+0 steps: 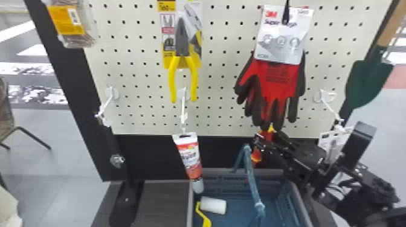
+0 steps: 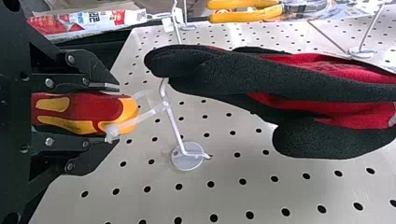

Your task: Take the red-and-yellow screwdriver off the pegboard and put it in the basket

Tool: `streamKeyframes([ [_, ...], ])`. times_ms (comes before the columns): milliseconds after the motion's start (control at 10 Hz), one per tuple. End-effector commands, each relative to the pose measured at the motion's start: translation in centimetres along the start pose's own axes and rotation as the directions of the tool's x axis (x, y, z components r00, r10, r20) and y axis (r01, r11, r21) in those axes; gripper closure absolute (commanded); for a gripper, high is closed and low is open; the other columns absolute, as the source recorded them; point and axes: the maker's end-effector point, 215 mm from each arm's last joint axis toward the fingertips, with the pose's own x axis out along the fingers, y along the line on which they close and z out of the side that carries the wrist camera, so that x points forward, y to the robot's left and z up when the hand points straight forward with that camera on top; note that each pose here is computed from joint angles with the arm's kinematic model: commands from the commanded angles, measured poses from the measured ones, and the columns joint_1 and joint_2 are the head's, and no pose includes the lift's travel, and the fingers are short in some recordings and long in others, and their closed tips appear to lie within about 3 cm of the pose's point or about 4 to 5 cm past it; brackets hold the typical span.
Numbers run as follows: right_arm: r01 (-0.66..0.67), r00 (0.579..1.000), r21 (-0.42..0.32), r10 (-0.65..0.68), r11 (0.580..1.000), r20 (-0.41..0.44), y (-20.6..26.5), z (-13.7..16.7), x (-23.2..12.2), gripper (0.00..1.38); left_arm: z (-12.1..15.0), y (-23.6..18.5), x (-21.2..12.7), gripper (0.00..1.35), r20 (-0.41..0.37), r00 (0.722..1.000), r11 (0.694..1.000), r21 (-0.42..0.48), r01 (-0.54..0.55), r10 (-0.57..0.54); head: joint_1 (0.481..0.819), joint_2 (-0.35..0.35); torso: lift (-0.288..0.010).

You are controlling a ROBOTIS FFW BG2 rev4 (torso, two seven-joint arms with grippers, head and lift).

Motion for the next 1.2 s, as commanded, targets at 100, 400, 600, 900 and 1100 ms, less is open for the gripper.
streamKeyframes([
  [100, 0.002, 1.0, 0.012, -0.002, 1.0, -0.001, -0.1, -0.3, -0.1, 1.2, 0.0, 0.0, 0.1, 0.18, 0.002, 1.0, 1.0, 0.0, 0.001, -0.001, 0.549, 0.0, -0.1],
  [400, 0.002, 1.0, 0.011, -0.002, 1.0, 0.001, -0.1, -0.2, -0.1, 1.2, 0.0, 0.0, 0.1, 0.18, 0.001, 1.0, 1.0, -0.002, 0.001, -0.001, 0.549, 0.0, -0.1],
  [600, 0.002, 1.0, 0.011, -0.002, 1.0, 0.001, -0.1, -0.2, -0.1, 1.2, 0.0, 0.0, 0.1, 0.18, 0.001, 1.0, 1.0, -0.002, 0.001, -0.001, 0.549, 0.0, -0.1],
  [900, -0.008, 1.0, 0.0, 0.008, 1.0, 0.018, 0.3, 0.8, 0.1, 1.2, 0.0, 0.0, 0.1, 0.18, 0.001, 1.0, 1.0, -0.002, 0.001, -0.001, 0.549, 0.0, -0.1],
  [1100, -0.015, 0.999, 0.001, 0.015, 1.0, 0.028, 0.8, 1.3, 0.1, 1.2, 0.0, 0.0, 0.0, 0.18, -0.001, 1.0, 1.0, -0.002, 0.001, -0.001, 0.549, 0.0, -0.1],
])
